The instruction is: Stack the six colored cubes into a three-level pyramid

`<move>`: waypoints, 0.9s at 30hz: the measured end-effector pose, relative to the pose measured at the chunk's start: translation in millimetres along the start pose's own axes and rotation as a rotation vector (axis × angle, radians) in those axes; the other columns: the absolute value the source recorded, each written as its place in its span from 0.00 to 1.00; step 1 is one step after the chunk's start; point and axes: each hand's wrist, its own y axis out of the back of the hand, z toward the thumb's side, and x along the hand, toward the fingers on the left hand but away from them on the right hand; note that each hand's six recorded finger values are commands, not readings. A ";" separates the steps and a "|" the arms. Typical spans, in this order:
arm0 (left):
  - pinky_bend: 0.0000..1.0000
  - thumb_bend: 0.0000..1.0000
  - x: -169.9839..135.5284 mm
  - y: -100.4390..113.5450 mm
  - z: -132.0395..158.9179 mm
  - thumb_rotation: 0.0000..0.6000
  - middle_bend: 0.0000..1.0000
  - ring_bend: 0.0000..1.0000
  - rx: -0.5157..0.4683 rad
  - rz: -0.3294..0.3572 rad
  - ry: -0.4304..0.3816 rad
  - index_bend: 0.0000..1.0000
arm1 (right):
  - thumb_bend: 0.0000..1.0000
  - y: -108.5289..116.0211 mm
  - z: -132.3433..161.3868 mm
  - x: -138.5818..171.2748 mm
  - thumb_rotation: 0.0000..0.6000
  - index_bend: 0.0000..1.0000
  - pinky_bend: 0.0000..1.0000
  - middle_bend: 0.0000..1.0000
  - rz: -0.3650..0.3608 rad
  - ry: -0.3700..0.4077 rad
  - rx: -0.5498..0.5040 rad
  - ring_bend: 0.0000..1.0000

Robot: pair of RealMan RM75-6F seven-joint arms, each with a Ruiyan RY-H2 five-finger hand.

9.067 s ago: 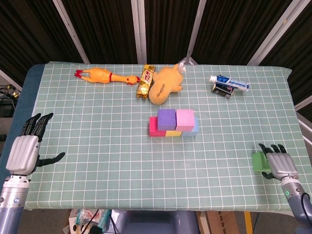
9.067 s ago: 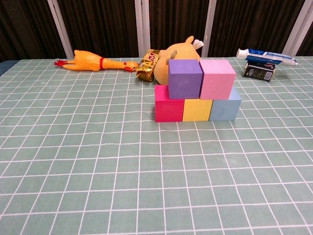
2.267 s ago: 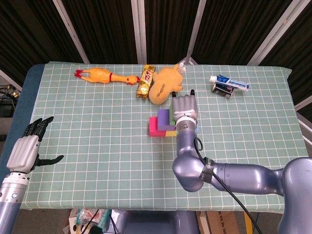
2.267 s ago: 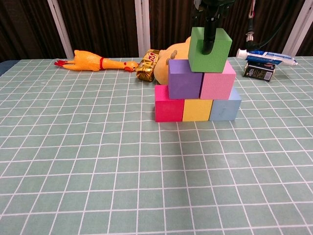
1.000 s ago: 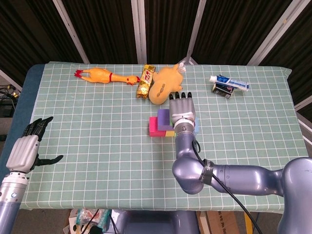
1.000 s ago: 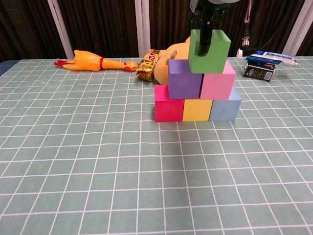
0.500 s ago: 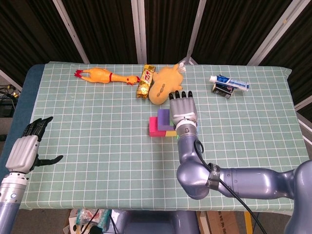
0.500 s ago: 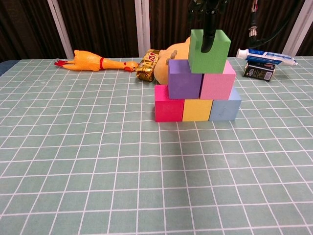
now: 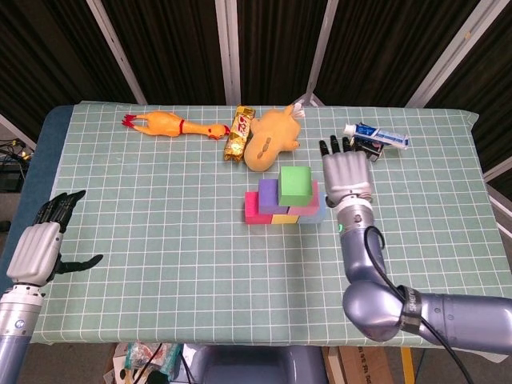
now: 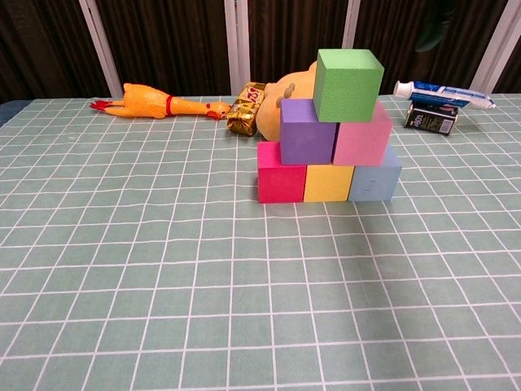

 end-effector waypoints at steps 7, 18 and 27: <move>0.01 0.13 -1.0 -2.8 -0.5 1.00 0.06 0.00 0.004 0.025 -0.020 0.00 | 0.27 -27.2 -71.9 4.6 1.00 0.00 0.00 0.00 -0.052 -0.056 -0.140 0.00; 0.01 0.13 -18.3 -15.7 -47.1 1.00 0.01 0.00 0.094 0.077 0.017 0.00 | 0.27 -110.9 -159.3 45.8 1.00 0.00 0.00 0.00 -0.077 -0.093 -0.419 0.00; 0.01 0.13 -47.1 -15.3 -91.2 1.00 0.00 0.00 0.181 0.121 0.036 0.00 | 0.27 -173.0 -179.4 101.5 1.00 0.00 0.00 0.00 -0.095 -0.013 -0.402 0.00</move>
